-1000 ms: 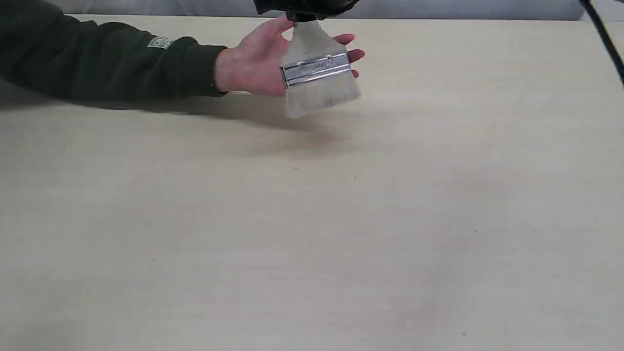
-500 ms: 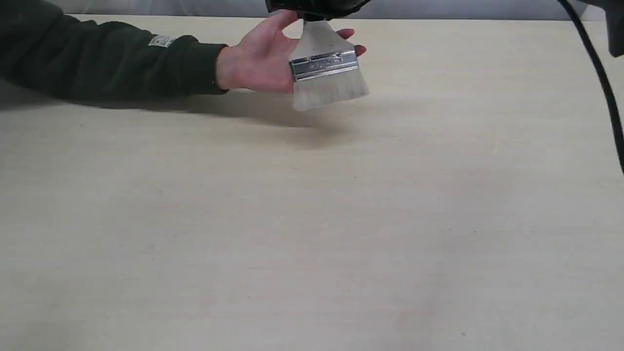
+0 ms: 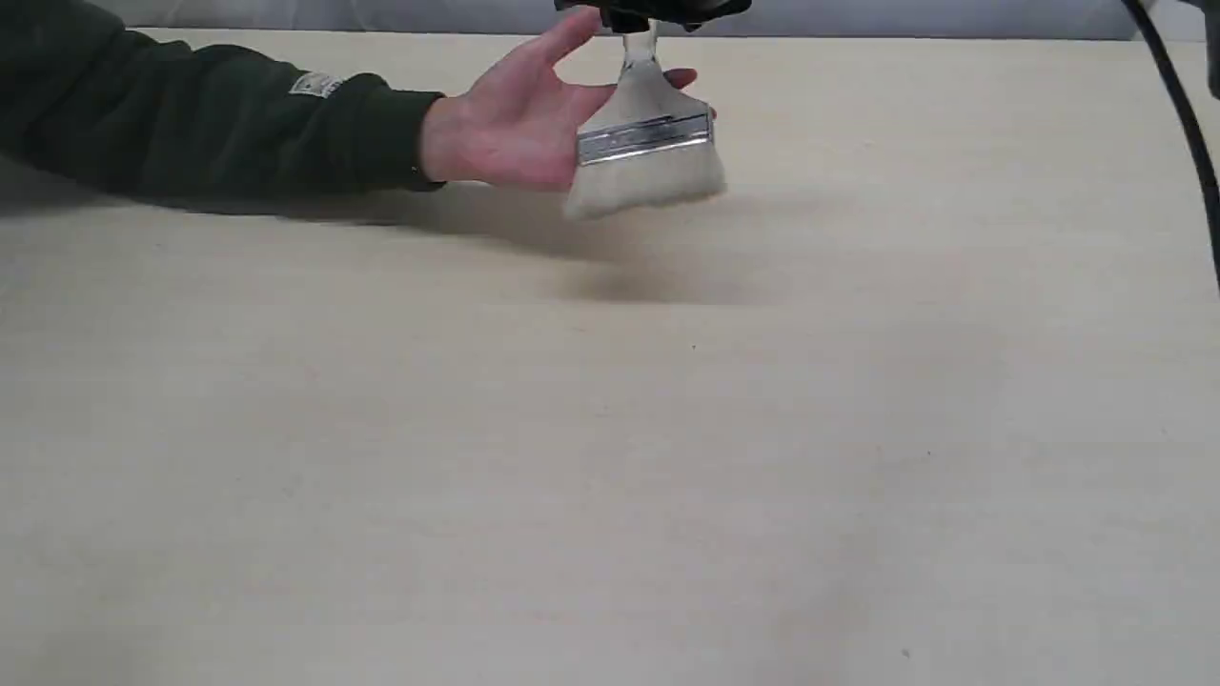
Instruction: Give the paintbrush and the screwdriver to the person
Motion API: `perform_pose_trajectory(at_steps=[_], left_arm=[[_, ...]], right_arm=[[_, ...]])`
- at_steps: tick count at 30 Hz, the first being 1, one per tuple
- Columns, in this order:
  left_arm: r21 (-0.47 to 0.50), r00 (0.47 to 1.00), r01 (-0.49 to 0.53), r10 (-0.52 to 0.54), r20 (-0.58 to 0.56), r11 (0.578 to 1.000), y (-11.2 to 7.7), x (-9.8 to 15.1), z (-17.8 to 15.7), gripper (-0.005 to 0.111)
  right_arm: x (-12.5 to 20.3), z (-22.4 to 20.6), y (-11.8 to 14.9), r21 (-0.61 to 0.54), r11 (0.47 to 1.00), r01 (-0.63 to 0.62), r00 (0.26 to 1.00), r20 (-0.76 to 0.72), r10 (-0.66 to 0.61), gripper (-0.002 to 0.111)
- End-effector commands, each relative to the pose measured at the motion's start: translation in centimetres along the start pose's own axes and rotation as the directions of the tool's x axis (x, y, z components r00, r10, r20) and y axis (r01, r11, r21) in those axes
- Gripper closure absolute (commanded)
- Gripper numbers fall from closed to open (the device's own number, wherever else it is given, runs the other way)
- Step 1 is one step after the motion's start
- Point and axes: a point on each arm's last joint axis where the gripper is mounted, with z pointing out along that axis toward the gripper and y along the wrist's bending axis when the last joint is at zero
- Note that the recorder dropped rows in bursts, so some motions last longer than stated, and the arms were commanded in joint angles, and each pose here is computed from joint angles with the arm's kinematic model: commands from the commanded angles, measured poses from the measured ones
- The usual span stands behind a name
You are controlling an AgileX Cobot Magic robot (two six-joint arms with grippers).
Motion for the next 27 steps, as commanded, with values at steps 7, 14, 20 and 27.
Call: perform_pose_trajectory(at_steps=[7, 14, 20, 27], left_arm=[[0.008, 1.0, 0.005, -0.005, 0.011, 1.0, -0.1, 0.0, 0.0, 0.107], [0.008, 1.0, 0.004, -0.004, 0.011, 1.0, 0.0, 0.0, 0.0, 0.107], [0.008, 1.0, 0.004, -0.004, 0.011, 1.0, 0.0, 0.0, 0.0, 0.107], [0.007, 1.0, 0.002, -0.002, 0.011, 1.0, 0.0, 0.0, 0.0, 0.107]], right_arm=[[-0.3, -0.3, -0.4, 0.002, 1.0, -0.015, 1.0, 0.007, 0.015, 0.056], [-1.0, -2.3, -0.4, 0.007, 1.0, 0.011, 1.0, -0.01, -0.011, 0.056], [-1.4, -6.2, -0.6, 0.006, 0.999, 0.033, 0.999, 0.031, -0.033, 0.056], [1.2, -10.8, -1.2, 0.012, 0.999, 0.048, 0.998, 0.043, -0.049, 0.056]])
